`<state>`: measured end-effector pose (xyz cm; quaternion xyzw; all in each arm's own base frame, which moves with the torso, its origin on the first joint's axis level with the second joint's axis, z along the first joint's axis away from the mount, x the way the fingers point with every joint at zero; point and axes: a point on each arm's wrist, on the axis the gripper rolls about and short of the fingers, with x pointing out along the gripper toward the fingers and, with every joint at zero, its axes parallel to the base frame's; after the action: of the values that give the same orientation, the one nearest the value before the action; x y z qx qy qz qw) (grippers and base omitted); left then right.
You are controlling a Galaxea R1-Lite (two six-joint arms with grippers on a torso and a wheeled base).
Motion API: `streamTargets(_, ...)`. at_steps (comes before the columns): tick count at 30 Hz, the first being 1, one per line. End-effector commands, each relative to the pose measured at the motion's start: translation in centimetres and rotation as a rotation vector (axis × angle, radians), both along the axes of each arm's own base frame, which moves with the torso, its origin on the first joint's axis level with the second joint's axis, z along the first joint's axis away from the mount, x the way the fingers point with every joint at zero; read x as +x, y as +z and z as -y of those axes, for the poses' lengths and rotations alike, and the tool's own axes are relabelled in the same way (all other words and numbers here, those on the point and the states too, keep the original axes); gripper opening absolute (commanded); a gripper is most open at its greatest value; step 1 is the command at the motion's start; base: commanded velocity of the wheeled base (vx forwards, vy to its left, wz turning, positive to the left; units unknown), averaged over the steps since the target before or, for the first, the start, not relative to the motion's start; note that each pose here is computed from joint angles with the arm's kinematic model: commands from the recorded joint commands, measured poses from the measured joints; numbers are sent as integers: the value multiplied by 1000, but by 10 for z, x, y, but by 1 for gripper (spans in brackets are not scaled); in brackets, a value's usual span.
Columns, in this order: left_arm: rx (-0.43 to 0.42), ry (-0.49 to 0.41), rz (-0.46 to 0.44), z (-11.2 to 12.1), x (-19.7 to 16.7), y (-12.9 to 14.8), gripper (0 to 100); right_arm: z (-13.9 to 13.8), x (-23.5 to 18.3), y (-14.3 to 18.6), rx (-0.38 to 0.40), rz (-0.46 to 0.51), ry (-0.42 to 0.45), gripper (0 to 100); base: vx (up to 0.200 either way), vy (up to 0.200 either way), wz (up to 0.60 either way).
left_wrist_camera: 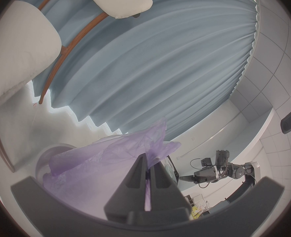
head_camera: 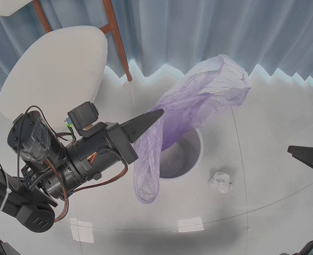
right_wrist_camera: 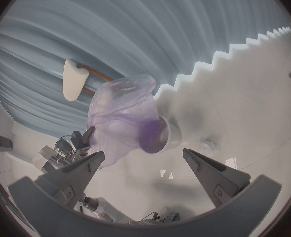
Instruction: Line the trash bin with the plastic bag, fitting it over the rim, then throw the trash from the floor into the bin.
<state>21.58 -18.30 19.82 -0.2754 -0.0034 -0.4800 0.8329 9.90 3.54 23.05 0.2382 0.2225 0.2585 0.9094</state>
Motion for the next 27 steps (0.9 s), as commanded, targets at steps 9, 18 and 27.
streamTargets(9,1,25,1,-5,5,0,0,-29,27,19,10,-19,148,100,0,0,0)
streamTargets(18,-1,31,2,-8,4,0,0,-29,17,22,66,-35,161,100,0,0,0)
streamTargets(27,2,34,0,-11,2,-1,0,-30,19,17,86,-59,157,100,0,0,0)
